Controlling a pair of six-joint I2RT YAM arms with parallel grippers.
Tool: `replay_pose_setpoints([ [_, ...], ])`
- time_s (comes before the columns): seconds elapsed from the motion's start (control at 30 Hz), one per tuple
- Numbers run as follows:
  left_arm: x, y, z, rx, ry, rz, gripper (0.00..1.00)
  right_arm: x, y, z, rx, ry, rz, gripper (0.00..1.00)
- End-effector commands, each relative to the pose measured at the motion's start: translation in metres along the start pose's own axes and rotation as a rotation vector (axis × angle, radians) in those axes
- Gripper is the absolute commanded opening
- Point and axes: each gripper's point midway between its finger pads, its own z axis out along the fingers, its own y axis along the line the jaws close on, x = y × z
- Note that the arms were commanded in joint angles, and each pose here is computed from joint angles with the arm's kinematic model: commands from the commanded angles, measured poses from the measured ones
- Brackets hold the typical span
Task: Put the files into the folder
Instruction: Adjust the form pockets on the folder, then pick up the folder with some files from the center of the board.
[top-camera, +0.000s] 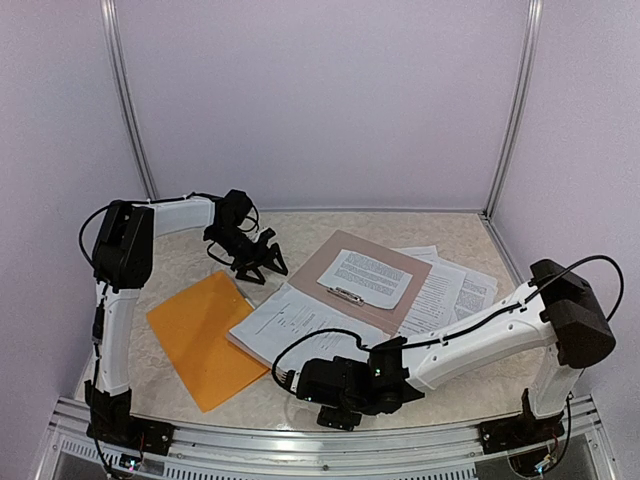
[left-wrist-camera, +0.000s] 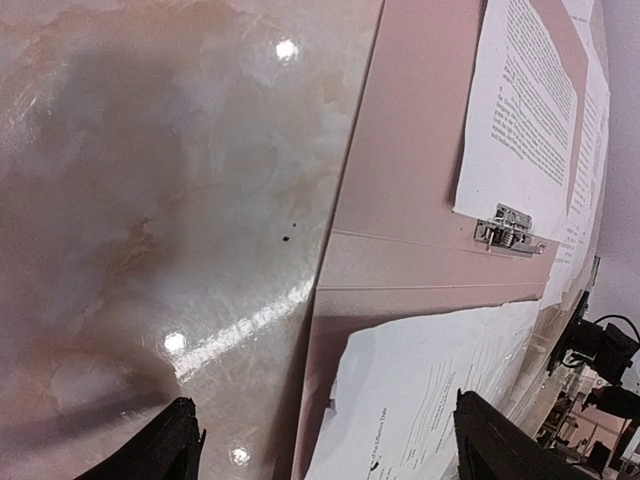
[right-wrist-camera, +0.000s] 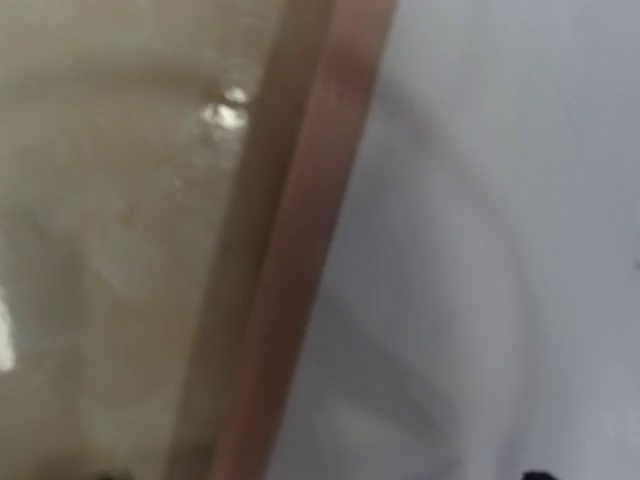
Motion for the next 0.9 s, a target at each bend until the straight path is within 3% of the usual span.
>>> replay_pose_setpoints([
  [0.0,-0.014,-0.004,-0.018,-0.029,-0.073,0.005,0.84,-0.007,0.005,0.001,0.068,0.010,0.024,0.85],
  [0.17,-0.018,-0.003,-0.017,-0.030,-0.086,0.001,0.84,0.000,0.019,0.012,0.162,0.096,-0.030,0.83],
  [0.4,-0.018,-0.007,-0.024,-0.033,-0.099,0.012,0.85,0.020,0.010,0.018,0.289,0.204,-0.053,0.73],
  [0.87,-0.015,-0.007,-0.030,-0.059,-0.099,0.020,0.87,0.017,0.002,0.006,0.360,0.246,-0.087,0.23],
])
